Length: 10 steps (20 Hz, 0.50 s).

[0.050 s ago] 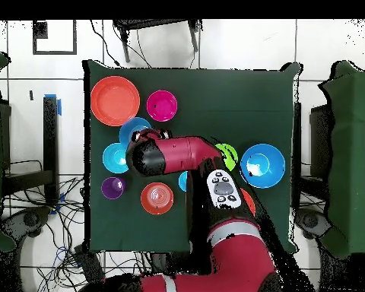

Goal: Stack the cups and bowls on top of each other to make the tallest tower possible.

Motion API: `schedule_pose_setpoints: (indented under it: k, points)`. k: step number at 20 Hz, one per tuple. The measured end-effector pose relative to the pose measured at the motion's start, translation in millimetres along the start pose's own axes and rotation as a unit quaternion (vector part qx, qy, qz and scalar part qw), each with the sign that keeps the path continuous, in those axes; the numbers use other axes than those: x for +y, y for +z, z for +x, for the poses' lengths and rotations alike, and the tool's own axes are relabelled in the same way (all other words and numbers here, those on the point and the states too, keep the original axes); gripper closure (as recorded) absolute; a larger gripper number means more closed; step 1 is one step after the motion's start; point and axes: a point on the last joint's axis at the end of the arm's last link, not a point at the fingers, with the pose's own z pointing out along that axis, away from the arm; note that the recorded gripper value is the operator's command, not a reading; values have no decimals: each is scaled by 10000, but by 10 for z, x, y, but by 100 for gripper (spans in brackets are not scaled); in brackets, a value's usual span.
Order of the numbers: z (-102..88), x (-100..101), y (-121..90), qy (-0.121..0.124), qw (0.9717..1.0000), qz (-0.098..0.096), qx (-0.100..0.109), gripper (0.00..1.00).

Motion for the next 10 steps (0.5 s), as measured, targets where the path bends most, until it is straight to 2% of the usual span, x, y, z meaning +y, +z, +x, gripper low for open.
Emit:
schedule_pose_setpoints:
  k: [10]
  points:
    - [-163, -63, -32, 35, 10000, 39, 81, 100]
